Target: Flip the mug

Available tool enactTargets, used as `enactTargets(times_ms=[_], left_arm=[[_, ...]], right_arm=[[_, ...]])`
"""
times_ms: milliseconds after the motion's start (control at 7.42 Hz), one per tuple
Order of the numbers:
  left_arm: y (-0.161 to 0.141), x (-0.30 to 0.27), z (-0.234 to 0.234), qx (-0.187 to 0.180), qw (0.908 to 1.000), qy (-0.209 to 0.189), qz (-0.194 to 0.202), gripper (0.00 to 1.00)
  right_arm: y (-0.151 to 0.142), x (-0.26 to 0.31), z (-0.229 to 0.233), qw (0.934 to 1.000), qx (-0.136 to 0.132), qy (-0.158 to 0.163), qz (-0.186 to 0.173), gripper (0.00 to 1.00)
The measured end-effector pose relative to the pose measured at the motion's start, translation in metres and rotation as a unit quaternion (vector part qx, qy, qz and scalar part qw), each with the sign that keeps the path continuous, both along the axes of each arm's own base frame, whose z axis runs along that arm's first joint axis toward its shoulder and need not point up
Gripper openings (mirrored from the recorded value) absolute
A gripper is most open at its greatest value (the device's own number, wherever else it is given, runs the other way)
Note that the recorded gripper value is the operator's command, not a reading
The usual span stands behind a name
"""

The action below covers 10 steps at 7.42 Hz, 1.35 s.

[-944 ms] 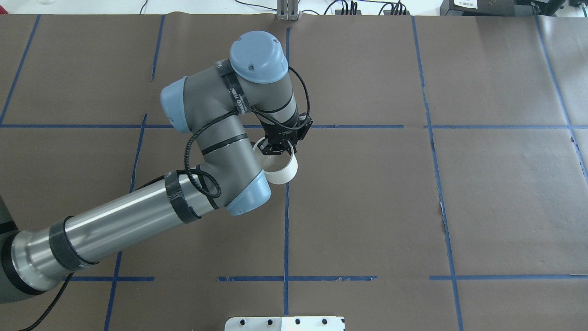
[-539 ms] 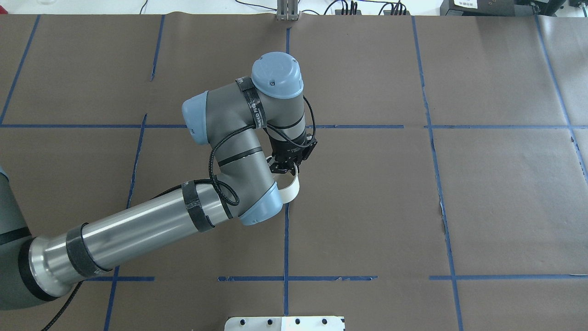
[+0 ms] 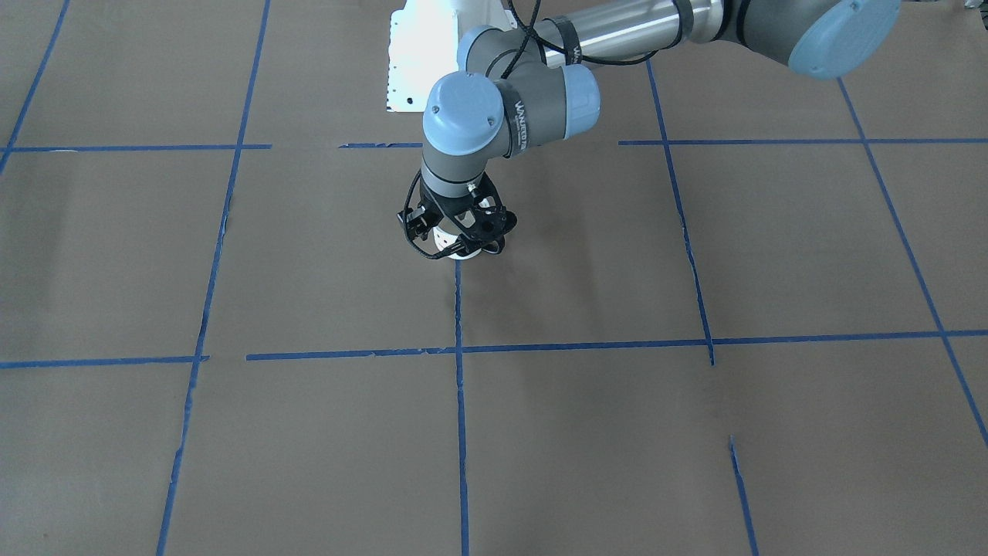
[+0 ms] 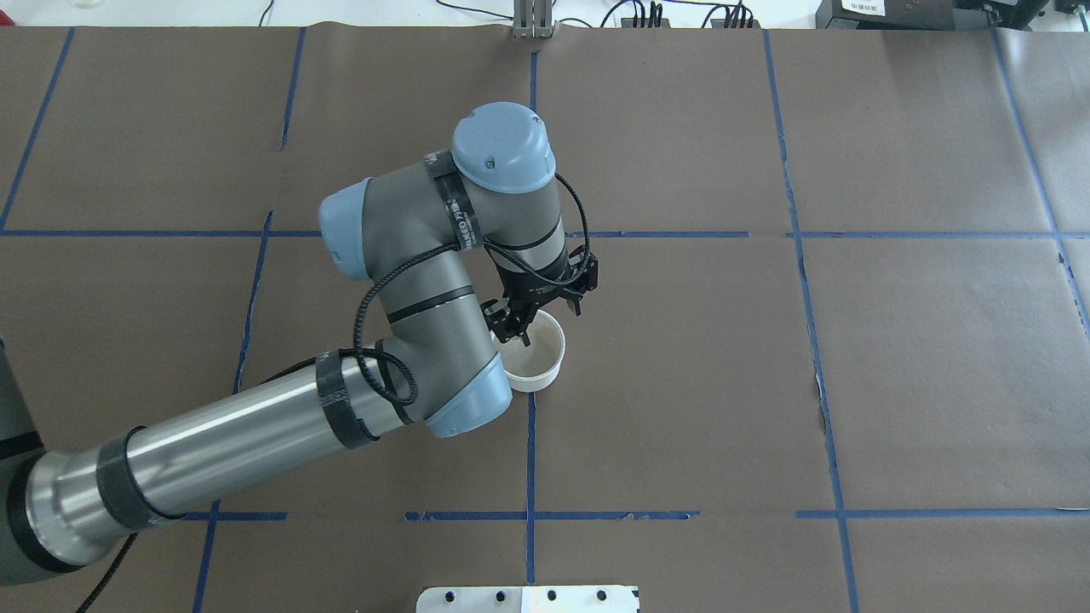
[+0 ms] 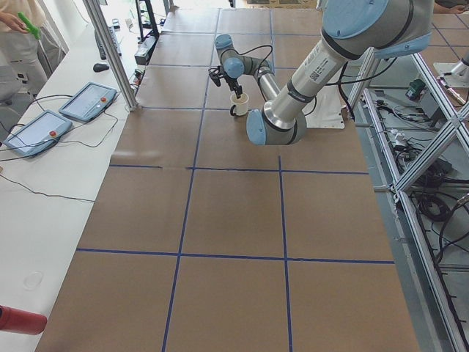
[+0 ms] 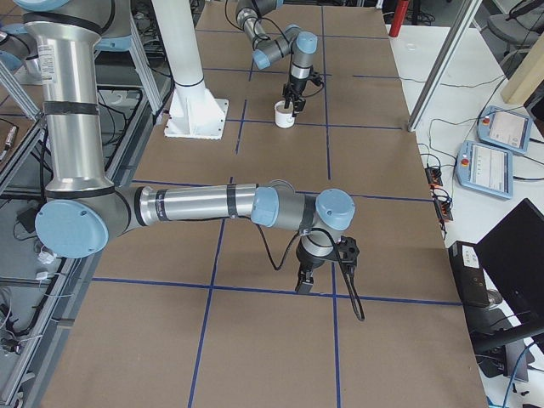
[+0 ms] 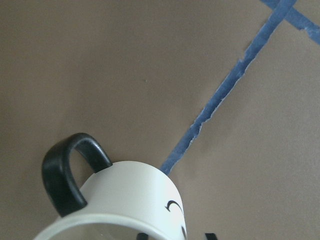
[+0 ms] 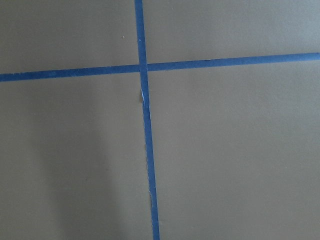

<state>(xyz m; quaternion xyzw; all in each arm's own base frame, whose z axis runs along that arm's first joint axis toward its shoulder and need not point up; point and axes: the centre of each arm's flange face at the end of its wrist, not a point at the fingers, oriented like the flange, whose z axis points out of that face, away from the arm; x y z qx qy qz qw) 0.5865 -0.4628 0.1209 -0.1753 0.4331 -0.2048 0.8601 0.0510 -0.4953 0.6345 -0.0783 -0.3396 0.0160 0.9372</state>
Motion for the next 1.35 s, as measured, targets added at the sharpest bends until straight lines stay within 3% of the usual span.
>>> enactTargets(times_ms=[270,539,674,944,1079,1213,1348], left_arm=[[0.006,-0.099,0.008,0.084,0.9959,0.025,0.024,1.00],[-0.014,-0.218,0.065,0.199,0.9787,0.007,0.049,1.00],[-0.027,-0.272,0.117,0.255,0.9635,-0.019,0.081,1.00],[-0.044,-0.387,0.240,0.344,0.9190,-0.063,0.182,1.00],[-0.049,-0.458,0.306,0.369,0.8993,-0.078,0.221,1.00],[-0.050,-0.534,0.373,0.372,0.8922,-0.093,0.239,1.00],[-0.046,-0.602,0.434,0.354,0.8999,-0.104,0.233,1.00]], right_arm=[[0.000,0.000,0.000,1.0000,0.000,0.000,0.000,1.00],[0.000,0.000,0.000,1.0000,0.000,0.000,0.000,1.00],[0.000,0.000,0.000,1.0000,0.000,0.000,0.000,1.00],[0.000,0.000,0.000,1.0000,0.000,0.000,0.000,1.00],[0.000,0.000,0.000,1.0000,0.000,0.000,0.000,1.00],[0.000,0.000,0.000,1.0000,0.000,0.000,0.000,1.00],[0.000,0.000,0.000,1.0000,0.000,0.000,0.000,1.00]])
